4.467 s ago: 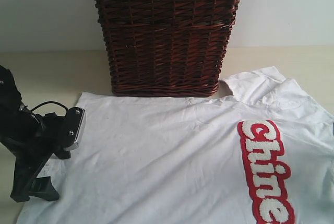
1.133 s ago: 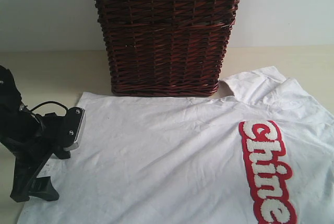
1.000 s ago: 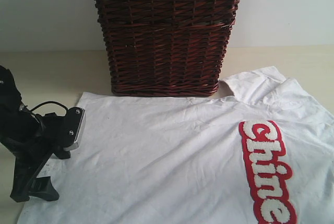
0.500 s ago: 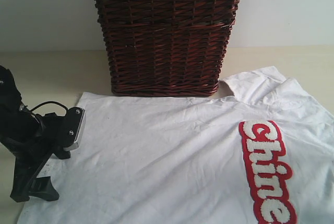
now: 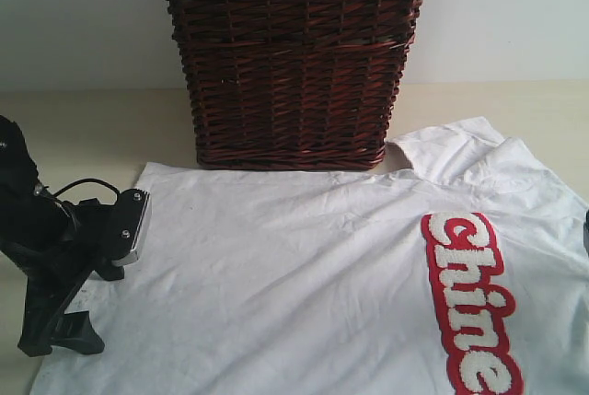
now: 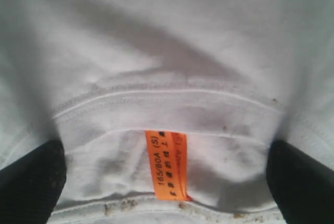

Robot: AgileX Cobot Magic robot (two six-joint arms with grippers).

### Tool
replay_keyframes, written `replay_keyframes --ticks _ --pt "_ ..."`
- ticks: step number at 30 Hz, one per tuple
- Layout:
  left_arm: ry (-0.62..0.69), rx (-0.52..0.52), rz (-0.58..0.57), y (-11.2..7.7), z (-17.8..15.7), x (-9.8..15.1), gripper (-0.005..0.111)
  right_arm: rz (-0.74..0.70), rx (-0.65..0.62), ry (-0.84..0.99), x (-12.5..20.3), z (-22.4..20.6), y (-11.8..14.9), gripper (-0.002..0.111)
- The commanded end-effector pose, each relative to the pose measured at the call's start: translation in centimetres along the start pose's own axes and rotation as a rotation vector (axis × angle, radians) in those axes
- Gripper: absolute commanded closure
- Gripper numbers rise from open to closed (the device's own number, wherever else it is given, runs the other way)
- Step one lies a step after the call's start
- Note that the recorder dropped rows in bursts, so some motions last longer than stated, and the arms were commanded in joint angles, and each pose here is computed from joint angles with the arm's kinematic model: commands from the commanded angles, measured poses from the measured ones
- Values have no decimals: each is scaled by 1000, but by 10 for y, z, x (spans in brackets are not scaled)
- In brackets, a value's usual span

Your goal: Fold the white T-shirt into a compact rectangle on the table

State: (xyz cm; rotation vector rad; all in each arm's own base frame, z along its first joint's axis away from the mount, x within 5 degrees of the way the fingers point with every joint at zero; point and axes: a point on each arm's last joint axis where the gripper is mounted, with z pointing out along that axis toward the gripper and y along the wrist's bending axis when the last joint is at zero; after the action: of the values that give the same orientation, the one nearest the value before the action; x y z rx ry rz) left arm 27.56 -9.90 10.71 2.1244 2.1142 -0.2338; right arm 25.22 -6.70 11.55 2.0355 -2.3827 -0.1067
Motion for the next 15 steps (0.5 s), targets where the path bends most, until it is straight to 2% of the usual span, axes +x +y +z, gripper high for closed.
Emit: replay_keyframes --ticks 1,8,10,13,15 --pt "12 -3 -15 -1 16 3 25 -56 -27 37 3 7 0 3" --pt "12 -3 -15 -1 16 3 25 -66 -48 42 4 14 0 4" --pt "12 -3 -15 -1 16 3 25 -58 -40 43 4 14 -1 7" --pt "12 -5 -15 -1 16 3 25 -55 -22 46 4 14 -2 22" --pt "12 -5 -15 -1 16 3 25 -40 -6 47 5 14 -4 39"
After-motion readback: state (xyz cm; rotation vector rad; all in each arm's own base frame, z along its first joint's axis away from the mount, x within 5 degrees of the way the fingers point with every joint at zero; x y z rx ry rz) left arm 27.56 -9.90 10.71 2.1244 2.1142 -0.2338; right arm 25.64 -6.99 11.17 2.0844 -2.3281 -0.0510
